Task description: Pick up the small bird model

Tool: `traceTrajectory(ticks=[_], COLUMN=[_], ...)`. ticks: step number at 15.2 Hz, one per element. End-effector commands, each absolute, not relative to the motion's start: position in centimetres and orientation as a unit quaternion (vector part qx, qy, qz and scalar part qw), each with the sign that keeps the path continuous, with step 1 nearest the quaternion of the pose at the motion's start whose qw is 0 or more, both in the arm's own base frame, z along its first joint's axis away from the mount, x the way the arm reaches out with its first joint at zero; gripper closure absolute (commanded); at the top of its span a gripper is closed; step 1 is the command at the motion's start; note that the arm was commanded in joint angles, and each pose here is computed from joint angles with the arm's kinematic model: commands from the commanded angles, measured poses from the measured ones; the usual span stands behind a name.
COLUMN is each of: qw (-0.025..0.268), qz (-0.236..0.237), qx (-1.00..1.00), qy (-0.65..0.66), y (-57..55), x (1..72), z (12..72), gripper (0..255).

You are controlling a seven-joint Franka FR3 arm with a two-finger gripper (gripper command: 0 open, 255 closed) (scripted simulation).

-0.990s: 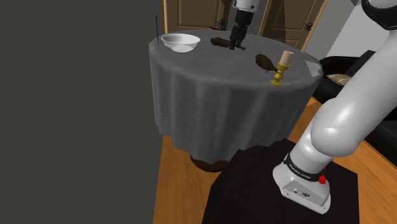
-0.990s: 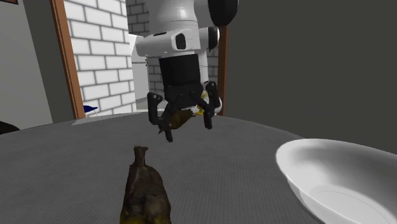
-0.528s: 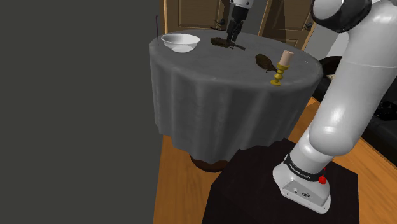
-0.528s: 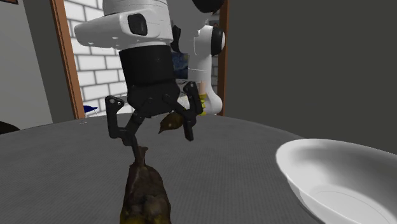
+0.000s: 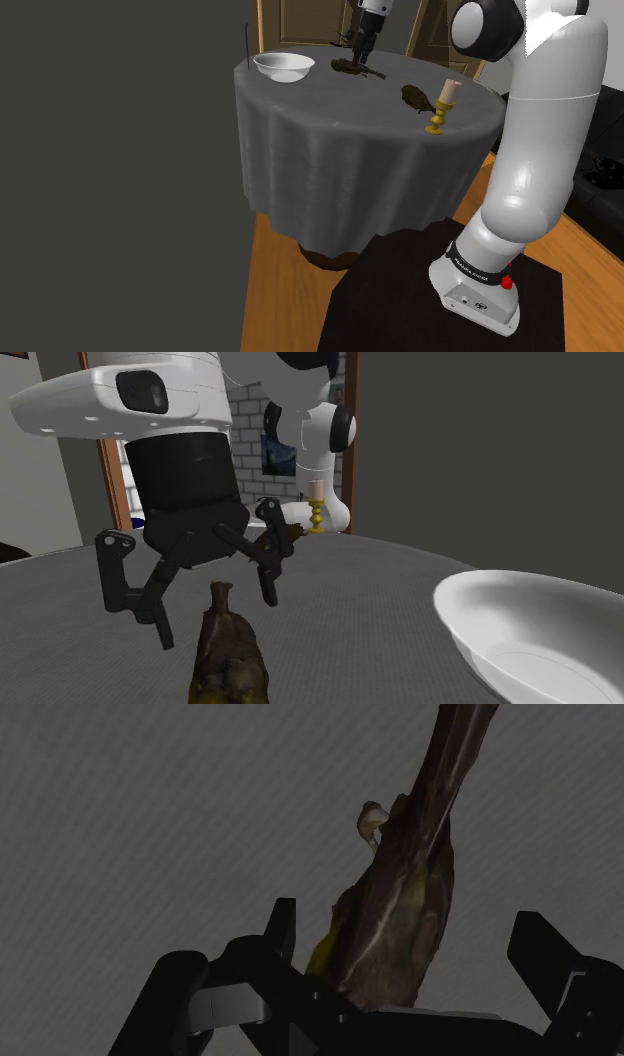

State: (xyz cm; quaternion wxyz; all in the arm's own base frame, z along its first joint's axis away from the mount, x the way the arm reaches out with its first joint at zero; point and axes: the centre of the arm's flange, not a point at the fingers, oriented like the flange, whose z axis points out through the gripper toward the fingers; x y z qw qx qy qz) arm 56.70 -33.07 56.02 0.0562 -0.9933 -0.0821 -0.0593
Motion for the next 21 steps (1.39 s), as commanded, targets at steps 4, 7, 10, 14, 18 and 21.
traceTrajectory(ticks=[4,7,10,14,18,21], qw=[0.056,0.056,0.056,0.056,0.056,0.056], qz=[-0.060,-0.060,-0.060,-0.060,-0.060,-0.060], qx=[-0.993,-0.993,-0.993,-0.993,-0.993,-0.993], qy=[-0.082,-0.082,-0.082,-0.082,-0.082,-0.082], y=[-33.2,-33.2,-33.2,-33.2,-33.2,-33.2], x=[56.7,56.7,56.7,56.7,56.7,56.7], z=[53.6,53.6,53.6,53.6,55.2,56.8], gripper=[0,255,255,255,255,255])
